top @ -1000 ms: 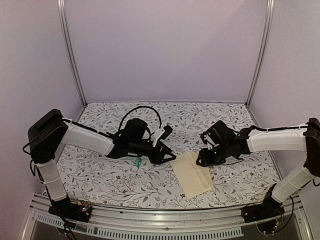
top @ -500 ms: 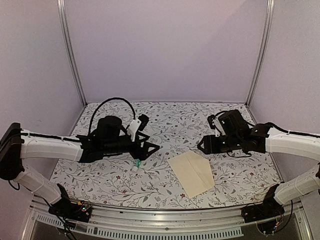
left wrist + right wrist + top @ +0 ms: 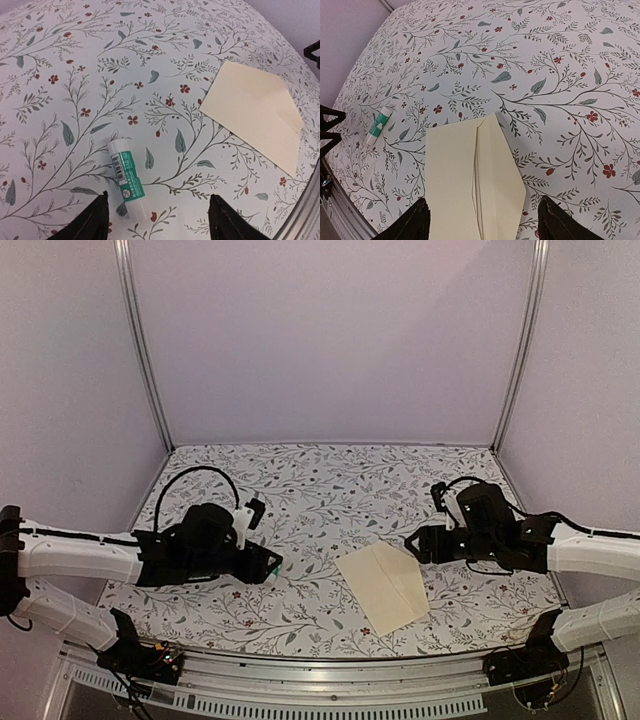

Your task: Place the letter into the envelope and seal it

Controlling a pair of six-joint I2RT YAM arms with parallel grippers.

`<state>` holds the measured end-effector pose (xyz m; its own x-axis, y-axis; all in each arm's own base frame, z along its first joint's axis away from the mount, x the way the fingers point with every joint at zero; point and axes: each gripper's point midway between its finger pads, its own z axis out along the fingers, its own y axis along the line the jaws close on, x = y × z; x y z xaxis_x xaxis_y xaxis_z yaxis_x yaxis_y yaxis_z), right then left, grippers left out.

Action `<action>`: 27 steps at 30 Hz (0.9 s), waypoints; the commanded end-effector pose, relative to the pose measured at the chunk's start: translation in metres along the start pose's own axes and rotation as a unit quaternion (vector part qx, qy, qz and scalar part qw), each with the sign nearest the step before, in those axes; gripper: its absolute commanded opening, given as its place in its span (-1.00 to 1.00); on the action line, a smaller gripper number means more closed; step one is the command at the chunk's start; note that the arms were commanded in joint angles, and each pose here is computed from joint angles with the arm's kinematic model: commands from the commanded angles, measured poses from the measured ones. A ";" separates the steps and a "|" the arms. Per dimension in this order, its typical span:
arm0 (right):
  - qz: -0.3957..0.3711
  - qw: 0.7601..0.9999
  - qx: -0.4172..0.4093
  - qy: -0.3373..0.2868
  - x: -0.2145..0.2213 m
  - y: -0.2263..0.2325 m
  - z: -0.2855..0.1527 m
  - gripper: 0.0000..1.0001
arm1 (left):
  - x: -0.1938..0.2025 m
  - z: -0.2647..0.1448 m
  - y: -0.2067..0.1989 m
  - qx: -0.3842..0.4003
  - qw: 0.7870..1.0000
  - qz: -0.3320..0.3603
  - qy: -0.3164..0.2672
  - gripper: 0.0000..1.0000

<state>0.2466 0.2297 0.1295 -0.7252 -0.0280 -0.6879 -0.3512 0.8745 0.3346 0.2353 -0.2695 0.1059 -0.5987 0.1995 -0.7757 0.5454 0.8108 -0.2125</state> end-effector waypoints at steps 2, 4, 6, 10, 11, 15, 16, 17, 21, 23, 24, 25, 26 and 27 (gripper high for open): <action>-0.015 0.999 -0.008 -0.038 -0.009 0.001 -0.009 0.78 | 0.040 -0.005 0.009 -0.069 0.995 -0.037 0.067 0.33; -0.016 0.999 -0.010 -0.040 -0.008 0.000 -0.010 0.78 | 0.047 -0.006 0.006 -0.078 0.993 -0.038 0.080 0.31; -0.016 0.999 -0.013 -0.043 -0.008 0.000 -0.011 0.79 | 0.054 -0.005 0.006 -0.086 0.991 -0.040 0.091 0.27; -0.017 0.999 -0.011 -0.050 -0.008 -0.001 -0.013 0.79 | 0.067 0.006 0.008 -0.099 0.988 -0.031 0.114 0.14; -0.017 0.999 -0.010 -0.050 -0.007 -0.002 -0.013 0.79 | 0.069 0.009 0.009 -0.101 0.987 -0.026 0.119 0.12; -0.014 0.999 -0.009 -0.051 -0.006 -0.004 -0.014 0.80 | 0.076 0.024 0.009 -0.109 0.984 -0.008 0.137 0.08; -0.014 0.998 -0.009 -0.053 -0.006 -0.004 -0.015 0.80 | 0.076 0.028 0.007 -0.109 0.984 -0.004 0.138 0.07; -0.014 0.998 -0.008 -0.054 -0.007 -0.004 -0.015 0.80 | 0.076 0.031 0.007 -0.111 0.984 0.000 0.141 0.07; -0.013 0.998 -0.004 -0.055 -0.006 -0.006 -0.015 0.80 | 0.078 0.040 0.013 -0.131 0.980 0.008 0.149 -0.01; -0.014 0.998 -0.003 -0.054 -0.006 -0.006 -0.014 0.80 | 0.081 0.043 0.017 -0.141 0.978 0.010 0.155 -0.06; -0.014 0.998 -0.003 -0.053 -0.006 -0.006 -0.014 0.80 | 0.082 0.044 0.018 -0.144 0.977 0.011 0.156 -0.08; -0.014 0.998 -0.004 -0.054 -0.006 -0.006 -0.014 0.80 | 0.083 0.044 0.019 -0.145 0.977 0.011 0.158 -0.11; -0.014 0.998 -0.003 -0.054 -0.006 -0.006 -0.013 0.80 | 0.084 0.044 0.020 -0.146 0.976 0.011 0.160 -0.16; -0.014 0.998 -0.003 -0.054 -0.006 -0.006 -0.013 0.80 | 0.085 0.044 0.020 -0.145 0.976 0.011 0.161 -0.20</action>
<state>0.2433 0.2199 0.1384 -0.6660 -0.0105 -0.7458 -0.3776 0.8671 0.3250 0.2176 -0.2633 0.0107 -0.7699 0.3357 -0.5427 0.4054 0.9141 -0.0099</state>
